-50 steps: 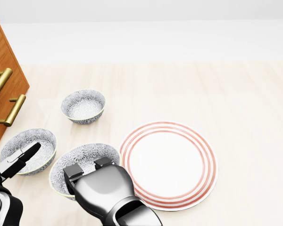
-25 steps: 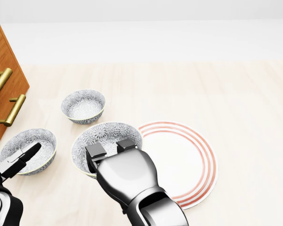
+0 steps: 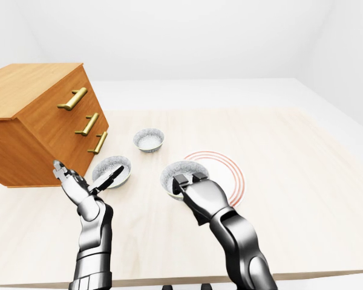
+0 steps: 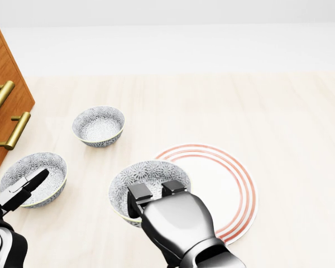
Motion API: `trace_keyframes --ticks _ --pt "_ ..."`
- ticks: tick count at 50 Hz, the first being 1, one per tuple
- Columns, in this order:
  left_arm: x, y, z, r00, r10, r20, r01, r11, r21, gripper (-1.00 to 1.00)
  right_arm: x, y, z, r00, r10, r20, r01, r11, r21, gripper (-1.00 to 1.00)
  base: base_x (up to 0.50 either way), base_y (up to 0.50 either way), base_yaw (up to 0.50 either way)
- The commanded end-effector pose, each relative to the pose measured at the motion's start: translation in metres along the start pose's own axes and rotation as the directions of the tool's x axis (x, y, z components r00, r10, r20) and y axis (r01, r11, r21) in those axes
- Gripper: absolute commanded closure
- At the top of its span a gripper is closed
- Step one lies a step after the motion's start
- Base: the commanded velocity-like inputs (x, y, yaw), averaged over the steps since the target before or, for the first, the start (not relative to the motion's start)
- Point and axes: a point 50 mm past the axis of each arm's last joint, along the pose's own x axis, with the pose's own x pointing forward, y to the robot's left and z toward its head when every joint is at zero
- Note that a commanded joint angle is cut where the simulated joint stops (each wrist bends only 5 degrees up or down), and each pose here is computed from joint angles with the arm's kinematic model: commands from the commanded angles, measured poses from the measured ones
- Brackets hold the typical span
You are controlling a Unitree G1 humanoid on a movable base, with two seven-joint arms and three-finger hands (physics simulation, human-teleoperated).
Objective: Put the bowl at the front on the plate.
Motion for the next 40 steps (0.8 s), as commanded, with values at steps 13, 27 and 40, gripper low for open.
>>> trace_keyframes --ticks 13,27,40 --pt "0.0 0.0 -0.003 1.0 0.002 -0.012 -0.002 1.0 0.005 -1.0 -0.01 0.006 -0.02 0.999 -0.04 -0.033 0.042 0.997 0.057 1.0 0.0 0.0 0.0" --pt "0.0 0.0 0.001 1.0 -0.001 0.004 0.001 1.0 0.001 -1.0 -0.04 0.016 -0.022 0.985 -0.158 -0.073 0.164 0.983 0.078 1.0 0.0 0.0 0.0" --pt "0.0 0.0 -0.001 1.0 0.0 -0.002 0.0 1.0 0.003 -1.0 -0.037 0.015 -0.014 0.958 -0.287 -0.012 0.286 0.95 0.125 1.0 0.0 0.0 0.0"
